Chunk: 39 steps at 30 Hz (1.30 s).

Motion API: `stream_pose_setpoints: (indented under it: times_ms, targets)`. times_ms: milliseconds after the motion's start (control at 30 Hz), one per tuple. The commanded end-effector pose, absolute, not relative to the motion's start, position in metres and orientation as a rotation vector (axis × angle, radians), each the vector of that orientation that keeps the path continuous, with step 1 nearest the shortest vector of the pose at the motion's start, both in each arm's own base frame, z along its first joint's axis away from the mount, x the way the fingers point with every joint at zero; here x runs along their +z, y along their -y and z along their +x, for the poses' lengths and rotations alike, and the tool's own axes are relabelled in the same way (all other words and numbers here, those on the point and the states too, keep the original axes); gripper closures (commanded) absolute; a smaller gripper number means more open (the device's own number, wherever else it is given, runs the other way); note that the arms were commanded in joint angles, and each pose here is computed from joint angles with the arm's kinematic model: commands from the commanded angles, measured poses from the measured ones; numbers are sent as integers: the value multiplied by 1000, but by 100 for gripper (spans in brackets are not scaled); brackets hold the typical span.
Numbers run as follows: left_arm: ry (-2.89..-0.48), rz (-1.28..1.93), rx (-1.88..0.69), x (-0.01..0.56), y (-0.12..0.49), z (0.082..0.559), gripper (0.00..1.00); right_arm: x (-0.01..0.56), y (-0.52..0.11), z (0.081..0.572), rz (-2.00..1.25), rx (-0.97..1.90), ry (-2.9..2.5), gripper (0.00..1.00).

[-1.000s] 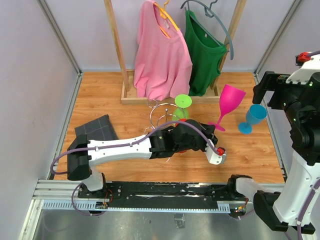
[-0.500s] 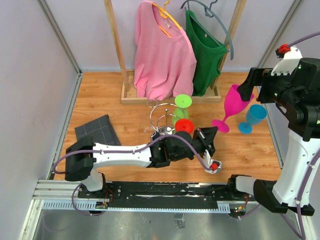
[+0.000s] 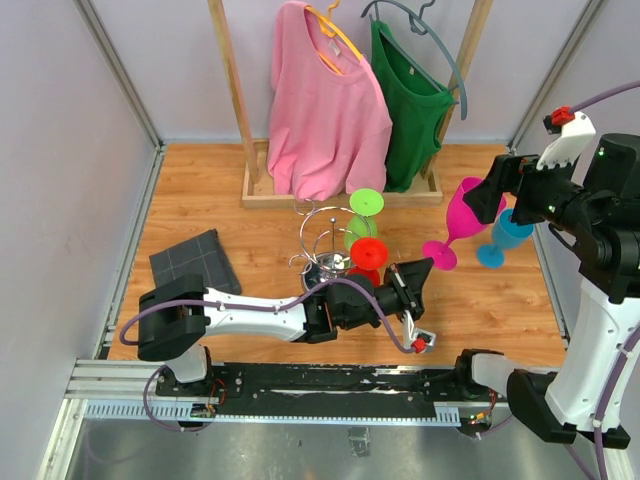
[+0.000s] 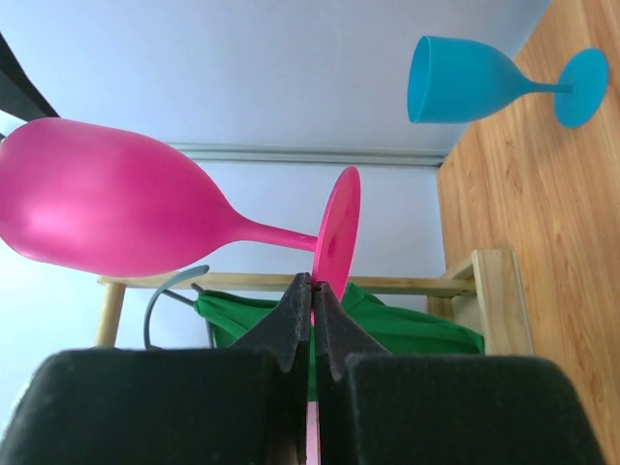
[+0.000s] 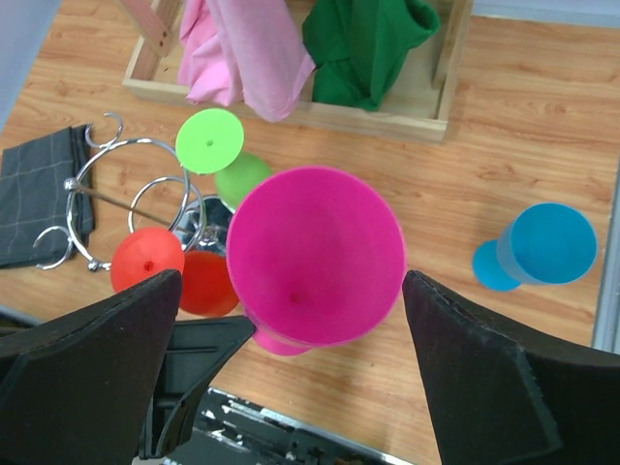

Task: Take the wine glass off the wine glass rack

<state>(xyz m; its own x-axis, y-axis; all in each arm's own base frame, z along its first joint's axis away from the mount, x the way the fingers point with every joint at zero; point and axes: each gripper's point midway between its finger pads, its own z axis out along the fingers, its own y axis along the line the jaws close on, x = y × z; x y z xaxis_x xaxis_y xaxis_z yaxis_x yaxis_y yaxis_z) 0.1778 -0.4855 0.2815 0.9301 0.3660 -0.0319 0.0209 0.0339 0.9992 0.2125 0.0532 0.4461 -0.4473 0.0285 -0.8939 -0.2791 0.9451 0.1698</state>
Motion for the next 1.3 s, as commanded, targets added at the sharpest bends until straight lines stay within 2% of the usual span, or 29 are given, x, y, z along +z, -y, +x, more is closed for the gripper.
stream_pose_setpoints:
  times_ms: [0, 267, 767, 933, 1100, 1133, 1267]
  targets:
    - [-245, 1438, 267, 307, 488, 166, 100, 436, -64, 202, -202, 434, -2041, 1]
    - [-205, 1479, 263, 292, 489, 160, 100, 444, -72, 198, -238, 472, -2022, 4]
    - [-193, 1512, 259, 282, 496, 159, 100, 414, -86, 197, -286, 561, -2116, 19]
    - [-197, 1511, 263, 283, 496, 160, 100, 402, -87, 200, -300, 565, -2161, 40]
    - [-204, 1515, 264, 281, 494, 160, 100, 401, -84, 203, -297, 536, -2166, 95]
    - [-204, 1515, 265, 281, 494, 160, 100, 401, -83, 203, -295, 528, -2165, 99]
    - [-224, 1502, 273, 286, 493, 164, 100, 405, -78, 205, -282, 486, -2153, 99]
